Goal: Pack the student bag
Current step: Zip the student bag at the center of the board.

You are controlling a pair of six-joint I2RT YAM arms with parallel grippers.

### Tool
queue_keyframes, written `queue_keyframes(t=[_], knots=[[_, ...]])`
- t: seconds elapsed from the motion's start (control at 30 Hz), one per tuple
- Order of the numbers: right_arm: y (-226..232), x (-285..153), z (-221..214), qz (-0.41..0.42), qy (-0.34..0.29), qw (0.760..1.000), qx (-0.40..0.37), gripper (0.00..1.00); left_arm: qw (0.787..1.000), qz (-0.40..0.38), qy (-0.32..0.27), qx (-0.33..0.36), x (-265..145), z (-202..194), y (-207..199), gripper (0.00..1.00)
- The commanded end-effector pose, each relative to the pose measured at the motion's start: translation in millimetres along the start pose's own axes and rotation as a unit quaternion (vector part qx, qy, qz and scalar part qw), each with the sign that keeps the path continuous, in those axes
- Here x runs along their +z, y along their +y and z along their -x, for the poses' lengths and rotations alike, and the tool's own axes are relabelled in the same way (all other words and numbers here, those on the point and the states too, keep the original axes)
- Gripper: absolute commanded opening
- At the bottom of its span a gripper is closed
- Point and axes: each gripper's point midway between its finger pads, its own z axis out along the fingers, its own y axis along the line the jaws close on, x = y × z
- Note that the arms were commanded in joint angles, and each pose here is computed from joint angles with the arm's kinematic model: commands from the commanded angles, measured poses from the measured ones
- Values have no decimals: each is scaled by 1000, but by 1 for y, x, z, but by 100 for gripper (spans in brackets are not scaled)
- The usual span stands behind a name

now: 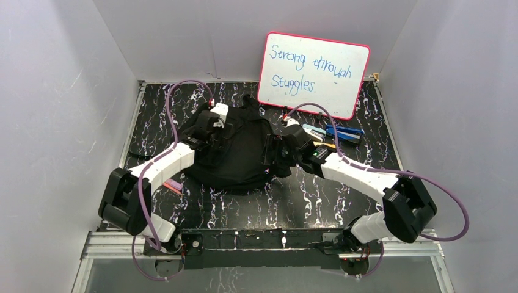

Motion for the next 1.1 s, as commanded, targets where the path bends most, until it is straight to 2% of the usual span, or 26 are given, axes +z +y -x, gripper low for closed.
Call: queue_keyframes(t=[0.0,0.2,0.37,0.47,0.63,0.7,0.87,1.07], knots=[[0,5,18,-19,-36,999,3,81,999,-33,3,-16,3,7,-5,68],[-6,12,26,-38,-48,998,-6,78,996,-70,47,-25,9,-11,-21,65],[-6,17,28,-42,-50,998,-14,74,990,-124,54,-37,-1,-16,-39,56],[-10,20,29,-53,-51,997,-20,69,988,-131,67,-39,-4,-21,-41,42],[-13,20,34,-62,-60,996,-27,47,981,-172,83,-35,-13,-24,-54,8],[-14,18,37,-68,-64,995,-30,40,979,-180,90,-33,-15,-26,-56,0],[-21,14,44,-89,-75,992,-46,23,975,-198,91,-38,-24,-23,-60,0],[-29,7,65,-112,-100,985,-79,8,959,-274,43,-61,-55,11,-80,0]])
